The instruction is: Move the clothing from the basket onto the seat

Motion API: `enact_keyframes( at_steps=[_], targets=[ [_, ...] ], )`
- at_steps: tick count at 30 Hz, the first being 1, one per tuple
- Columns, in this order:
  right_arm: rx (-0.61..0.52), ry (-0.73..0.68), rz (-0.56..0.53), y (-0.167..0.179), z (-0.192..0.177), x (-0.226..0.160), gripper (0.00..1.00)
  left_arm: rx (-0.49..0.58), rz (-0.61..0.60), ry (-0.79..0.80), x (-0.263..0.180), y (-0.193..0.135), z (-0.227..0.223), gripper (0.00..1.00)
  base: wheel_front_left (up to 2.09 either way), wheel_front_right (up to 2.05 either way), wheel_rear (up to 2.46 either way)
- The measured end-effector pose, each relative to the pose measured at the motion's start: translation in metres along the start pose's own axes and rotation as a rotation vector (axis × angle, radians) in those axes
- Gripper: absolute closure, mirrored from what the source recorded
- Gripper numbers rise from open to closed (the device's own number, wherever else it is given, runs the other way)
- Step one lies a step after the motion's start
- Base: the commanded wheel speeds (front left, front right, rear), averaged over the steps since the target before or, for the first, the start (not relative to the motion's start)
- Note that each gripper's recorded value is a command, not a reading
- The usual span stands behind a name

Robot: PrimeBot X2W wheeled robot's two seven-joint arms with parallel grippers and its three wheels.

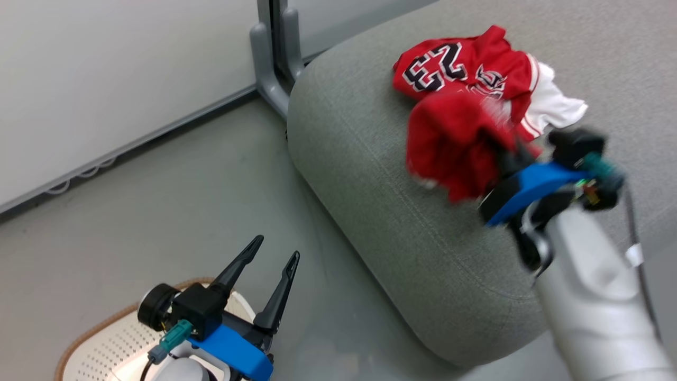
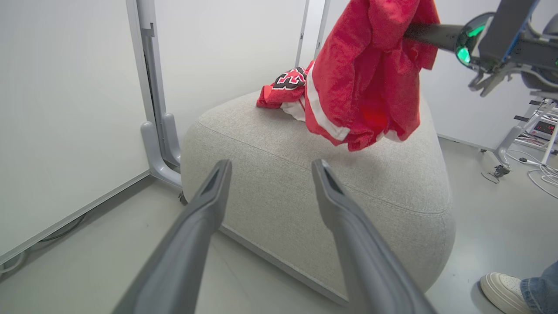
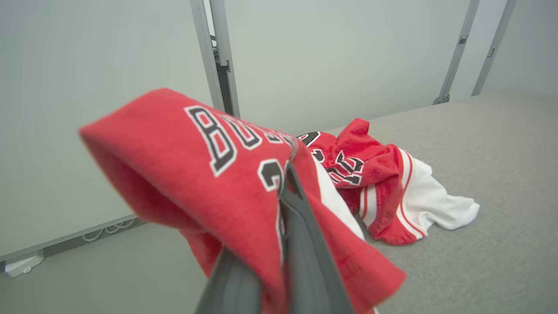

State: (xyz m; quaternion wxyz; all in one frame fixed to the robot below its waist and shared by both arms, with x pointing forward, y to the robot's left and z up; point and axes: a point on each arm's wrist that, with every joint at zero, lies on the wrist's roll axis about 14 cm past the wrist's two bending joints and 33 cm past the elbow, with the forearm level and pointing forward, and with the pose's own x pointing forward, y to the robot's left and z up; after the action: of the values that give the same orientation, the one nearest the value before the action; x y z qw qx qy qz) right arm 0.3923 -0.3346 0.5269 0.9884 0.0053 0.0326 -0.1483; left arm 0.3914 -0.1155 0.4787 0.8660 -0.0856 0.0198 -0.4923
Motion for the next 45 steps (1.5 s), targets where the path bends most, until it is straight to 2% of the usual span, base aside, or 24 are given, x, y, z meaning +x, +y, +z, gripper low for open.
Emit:
enact_keyframes(
  at_steps=[4, 10, 15, 18, 24, 29, 32, 38, 39, 41, 42, 43, 45],
  targets=[
    [-0.044, -0.066, -0.072, -0.034, 0.046, 0.031, 1.0, 0.005, 0.003, 0.007, 0.001, 0.015, -0.008, 0.0, 0.0, 0.0, 0.0],
    [-0.173, -0.116, -0.192, -0.087, 0.095, 0.068, 1.0, 0.011, 0.013, 0.007, 0.004, 0.044, -0.019, 0.0, 0.0, 0.0, 0.0],
    [-0.148, -0.181, -0.313, -0.123, 0.112, 0.092, 1.0, 0.004, 0.041, -0.005, 0.005, 0.073, -0.029, 0.0, 0.0, 0.0, 0.0],
    [-0.159, -0.166, -0.338, -0.125, 0.093, 0.109, 1.0, 0.012, 0.064, -0.019, 0.004, 0.093, -0.032, 0.0, 0.0, 0.0, 0.0],
    [-0.128, -0.018, -0.32, -0.101, 0.005, 0.141, 1.0, 0.007, 0.127, -0.011, -0.008, 0.126, -0.049, 0.0, 0.0, 0.0, 0.0],
    [-0.112, 0.079, -0.3, -0.084, -0.049, 0.152, 1.0, 0.0, 0.17, 0.014, -0.022, 0.14, -0.061, 0.0, 0.0, 0.0, 0.0],
    [-0.11, 0.097, -0.296, -0.081, -0.06, 0.153, 1.0, 0.0, 0.183, 0.019, -0.025, 0.144, -0.063, 0.0, 0.0, 0.0, 0.0],
    [-0.119, 0.092, -0.294, -0.082, -0.057, 0.152, 1.0, 0.0, 0.188, 0.006, -0.024, 0.142, -0.056, 0.0, 0.0, 0.0, 0.0],
    [-0.12, 0.092, -0.293, -0.082, -0.056, 0.151, 0.88, 0.001, 0.188, 0.004, -0.023, 0.141, -0.055, 0.0, 0.0, 0.0, 0.0],
    [-0.125, 0.089, -0.291, -0.082, -0.054, 0.151, 0.52, 0.0, 0.189, 0.003, -0.023, 0.14, -0.054, 0.0, 0.0, 0.0, 0.0],
    [-0.126, 0.084, -0.289, -0.081, -0.052, 0.15, 0.18, 0.001, 0.189, 0.004, -0.023, 0.14, -0.053, 0.0, 0.0, 0.0, 0.0],
    [-0.128, 0.082, -0.285, -0.08, -0.051, 0.15, 0.0, 0.0, 0.192, 0.002, -0.024, 0.139, -0.052, 0.0, 0.0, 0.0, 0.0],
    [-0.136, 0.08, -0.276, -0.079, -0.048, 0.147, 0.0, -0.001, 0.198, -0.006, -0.024, 0.138, -0.047, 0.0, 0.0, 0.0, 0.0]
  ],
)
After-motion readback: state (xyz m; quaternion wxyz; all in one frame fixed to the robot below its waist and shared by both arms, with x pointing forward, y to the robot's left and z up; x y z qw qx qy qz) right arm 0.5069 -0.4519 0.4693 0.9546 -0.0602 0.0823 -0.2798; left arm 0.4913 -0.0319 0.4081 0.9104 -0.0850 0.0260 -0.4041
